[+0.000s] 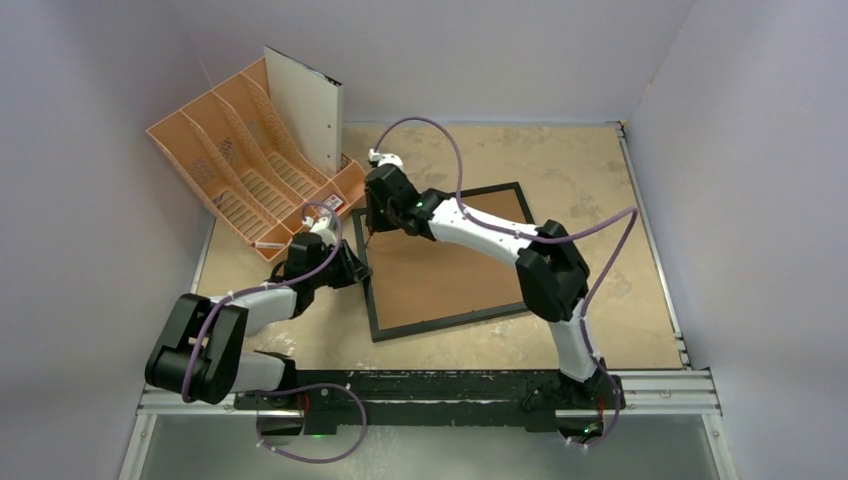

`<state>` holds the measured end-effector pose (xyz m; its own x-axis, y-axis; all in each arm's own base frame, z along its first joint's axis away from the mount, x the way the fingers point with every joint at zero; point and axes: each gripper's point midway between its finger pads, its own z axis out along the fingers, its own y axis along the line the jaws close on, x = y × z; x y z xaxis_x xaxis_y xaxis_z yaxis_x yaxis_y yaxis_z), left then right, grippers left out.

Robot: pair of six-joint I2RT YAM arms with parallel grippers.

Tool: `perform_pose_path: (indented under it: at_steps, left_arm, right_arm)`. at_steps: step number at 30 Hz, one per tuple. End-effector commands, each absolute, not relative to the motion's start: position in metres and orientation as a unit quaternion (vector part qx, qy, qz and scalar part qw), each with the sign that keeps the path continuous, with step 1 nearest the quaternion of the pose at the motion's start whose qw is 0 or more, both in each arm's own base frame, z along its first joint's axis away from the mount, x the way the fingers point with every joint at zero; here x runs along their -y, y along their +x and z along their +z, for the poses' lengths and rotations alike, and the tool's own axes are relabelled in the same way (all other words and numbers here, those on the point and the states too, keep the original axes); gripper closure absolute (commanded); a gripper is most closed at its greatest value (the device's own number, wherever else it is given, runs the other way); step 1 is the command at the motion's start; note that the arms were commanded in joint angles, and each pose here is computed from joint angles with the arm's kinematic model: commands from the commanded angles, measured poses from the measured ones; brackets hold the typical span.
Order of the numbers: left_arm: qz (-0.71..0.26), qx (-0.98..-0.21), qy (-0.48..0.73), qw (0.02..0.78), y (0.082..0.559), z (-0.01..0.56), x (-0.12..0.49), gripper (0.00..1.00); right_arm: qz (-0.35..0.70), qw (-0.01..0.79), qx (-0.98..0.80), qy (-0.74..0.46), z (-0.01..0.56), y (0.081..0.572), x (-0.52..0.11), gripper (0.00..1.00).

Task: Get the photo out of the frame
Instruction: Release the photo frame item from the photo frame, then place the screwdriver at the center of the board.

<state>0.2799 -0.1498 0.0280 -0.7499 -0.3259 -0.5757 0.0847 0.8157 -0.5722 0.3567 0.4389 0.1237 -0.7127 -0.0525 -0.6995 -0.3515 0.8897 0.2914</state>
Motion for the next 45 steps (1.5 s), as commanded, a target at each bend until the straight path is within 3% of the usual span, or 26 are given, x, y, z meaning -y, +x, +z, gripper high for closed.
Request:
perform_pose_path:
  at_steps: [1, 8, 13, 21, 25, 33, 41, 45]
  left_arm:
    - [-0.276, -0.911, -0.047, 0.301, 0.253, 0.0, 0.146, 1.0]
    - [-0.295, -0.909, -0.033, 0.294, 0.248, 0.0, 0.152, 1.0]
    - [-0.319, -0.904, -0.015, 0.284, 0.242, 0.002, 0.16, 1.0]
    - [-0.342, -0.903, -0.013, 0.261, 0.228, -0.003, 0.166, 1.0]
    - [-0.341, -0.903, -0.017, 0.261, 0.225, -0.001, 0.165, 1.0]
    - [-0.336, -0.904, -0.026, 0.265, 0.215, 0.002, 0.16, 1.0]
    - [-0.34, -0.901, -0.027, 0.269, 0.212, 0.006, 0.16, 1.0]
    - [-0.341, -0.9, -0.027, 0.27, 0.212, 0.006, 0.16, 1.0]
  right_arm:
    - [0.287, 0.359, -0.885, -0.072, 0.182, 0.358, -0.414, 1.0]
    - [0.305, 0.391, -0.868, 0.014, 0.204, 0.395, -0.316, 1.0]
    - [0.262, 0.432, -0.848, 0.157, 0.196, 0.427, -0.18, 1.0]
    - [0.179, 0.479, -0.776, 0.37, 0.174, 0.416, -0.019, 1.0]
    - [0.119, 0.488, -0.747, 0.435, 0.159, 0.402, 0.022, 1.0]
    - [0.122, 0.463, -0.662, 0.577, 0.105, 0.367, 0.086, 1.0]
    - [0.102, 0.45, -0.611, 0.643, 0.061, 0.331, 0.104, 1.0]
    - [0.086, 0.428, -0.634, 0.639, 0.043, 0.312, 0.097, 0.87]
